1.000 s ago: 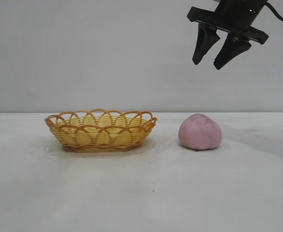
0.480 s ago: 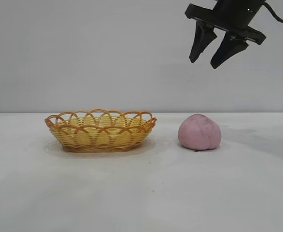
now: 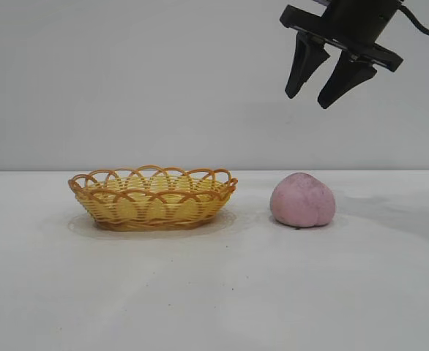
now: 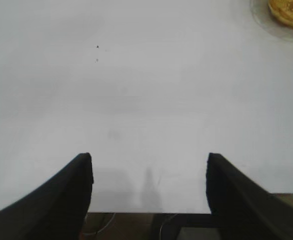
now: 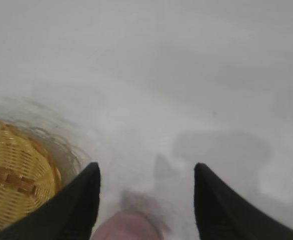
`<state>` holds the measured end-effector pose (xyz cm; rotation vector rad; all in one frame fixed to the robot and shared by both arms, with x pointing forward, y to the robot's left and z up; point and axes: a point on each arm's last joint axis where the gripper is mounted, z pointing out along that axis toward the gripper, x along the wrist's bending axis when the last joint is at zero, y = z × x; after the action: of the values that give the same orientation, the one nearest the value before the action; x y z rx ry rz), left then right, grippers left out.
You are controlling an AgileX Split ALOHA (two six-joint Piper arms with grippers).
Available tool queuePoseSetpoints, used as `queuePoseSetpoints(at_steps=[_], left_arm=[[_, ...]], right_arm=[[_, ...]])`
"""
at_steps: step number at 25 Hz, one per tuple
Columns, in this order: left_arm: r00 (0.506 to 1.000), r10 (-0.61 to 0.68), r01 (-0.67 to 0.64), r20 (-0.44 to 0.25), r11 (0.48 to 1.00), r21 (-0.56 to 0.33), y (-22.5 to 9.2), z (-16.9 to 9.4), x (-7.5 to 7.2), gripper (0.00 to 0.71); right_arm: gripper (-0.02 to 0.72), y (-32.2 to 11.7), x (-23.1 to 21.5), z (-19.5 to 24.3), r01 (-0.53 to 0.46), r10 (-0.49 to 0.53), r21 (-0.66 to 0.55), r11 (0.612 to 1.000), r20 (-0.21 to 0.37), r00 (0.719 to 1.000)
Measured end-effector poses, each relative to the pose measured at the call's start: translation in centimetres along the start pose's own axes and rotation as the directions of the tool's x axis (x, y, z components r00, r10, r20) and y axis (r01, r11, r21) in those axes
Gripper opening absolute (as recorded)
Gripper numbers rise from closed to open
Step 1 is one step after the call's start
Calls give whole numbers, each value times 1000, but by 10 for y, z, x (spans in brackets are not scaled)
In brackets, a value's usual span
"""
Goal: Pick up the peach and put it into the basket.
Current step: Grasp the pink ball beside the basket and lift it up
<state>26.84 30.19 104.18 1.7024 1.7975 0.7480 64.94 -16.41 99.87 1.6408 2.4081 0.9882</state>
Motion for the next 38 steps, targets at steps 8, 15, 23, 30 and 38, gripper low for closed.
queuePoseSetpoints(at_steps=[8, 15, 23, 30, 38], left_arm=[[1000, 0, 1, 7, 990, -138, -13, -17, -1, 429], [1000, 11, -6, 23, 972, -234, -24, -28, -2, 429], [999, 23, -15, 27, 971, -238, -25, -28, -3, 429], [999, 22, -13, 36, 971, -238, -25, -28, -3, 429], [999, 28, -18, 38, 970, -241, -26, -29, -4, 429]], right_arm=[[361, -21, -3, 19, -23, 30, 145, 989, -46, 998], [361, -40, -7, 40, -40, 69, 291, 956, -90, 994], [283, -56, 3, 62, 4, 45, 396, 918, -116, 992], [0, -40, 10, 50, 43, -12, 338, 940, -93, 996], [0, 17, 74, 1, 205, -189, 91, 974, -158, 969]])
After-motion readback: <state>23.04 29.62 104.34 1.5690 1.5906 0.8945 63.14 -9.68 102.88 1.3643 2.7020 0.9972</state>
